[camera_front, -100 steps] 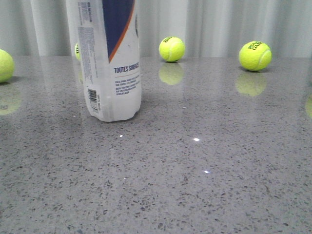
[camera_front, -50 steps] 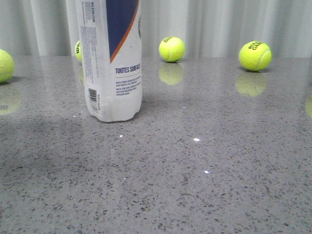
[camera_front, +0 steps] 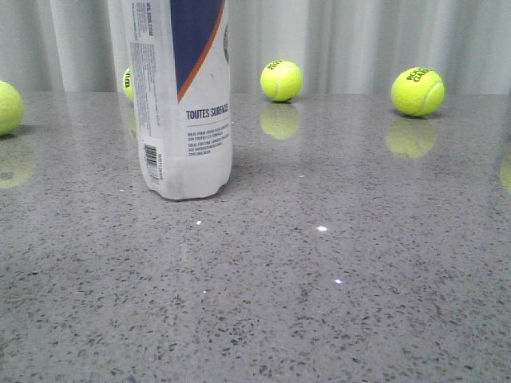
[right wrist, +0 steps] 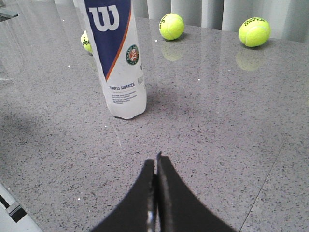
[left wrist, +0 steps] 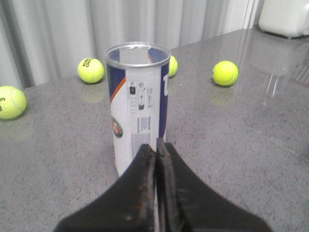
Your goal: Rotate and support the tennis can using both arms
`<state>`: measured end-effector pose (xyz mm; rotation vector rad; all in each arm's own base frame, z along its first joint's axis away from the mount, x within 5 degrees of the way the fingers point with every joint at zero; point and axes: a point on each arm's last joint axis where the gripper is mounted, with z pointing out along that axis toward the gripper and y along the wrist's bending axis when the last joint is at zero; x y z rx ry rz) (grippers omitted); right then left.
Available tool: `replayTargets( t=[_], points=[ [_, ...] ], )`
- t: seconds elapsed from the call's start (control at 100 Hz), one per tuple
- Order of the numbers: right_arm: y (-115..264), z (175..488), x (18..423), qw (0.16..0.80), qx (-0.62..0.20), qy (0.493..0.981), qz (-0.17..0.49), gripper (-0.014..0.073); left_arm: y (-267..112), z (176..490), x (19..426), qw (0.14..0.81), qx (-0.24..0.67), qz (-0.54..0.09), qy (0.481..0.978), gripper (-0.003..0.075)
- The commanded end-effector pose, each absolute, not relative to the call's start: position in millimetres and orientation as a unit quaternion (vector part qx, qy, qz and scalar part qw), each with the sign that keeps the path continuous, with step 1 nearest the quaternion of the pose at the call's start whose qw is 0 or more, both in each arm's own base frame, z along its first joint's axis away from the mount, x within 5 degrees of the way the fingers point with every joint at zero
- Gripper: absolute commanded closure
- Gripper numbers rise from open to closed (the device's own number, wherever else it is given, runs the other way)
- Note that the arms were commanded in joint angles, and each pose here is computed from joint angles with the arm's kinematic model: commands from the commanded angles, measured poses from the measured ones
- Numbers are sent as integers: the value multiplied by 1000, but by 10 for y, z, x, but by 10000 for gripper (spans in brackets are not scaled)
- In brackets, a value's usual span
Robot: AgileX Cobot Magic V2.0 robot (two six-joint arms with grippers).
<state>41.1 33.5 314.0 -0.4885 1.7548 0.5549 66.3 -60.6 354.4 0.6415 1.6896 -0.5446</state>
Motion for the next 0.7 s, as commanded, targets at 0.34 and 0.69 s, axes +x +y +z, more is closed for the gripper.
replayTargets(
  t=[0.34,0.69],
  points=[
    [329,3292,420,619,-202,719,242,651,-489,3338,593,654,229,-233,682,741],
    [329,3292,420,619,-202,719,242,651,-391,3135,726,692,161,-183,679,741]
  ],
)
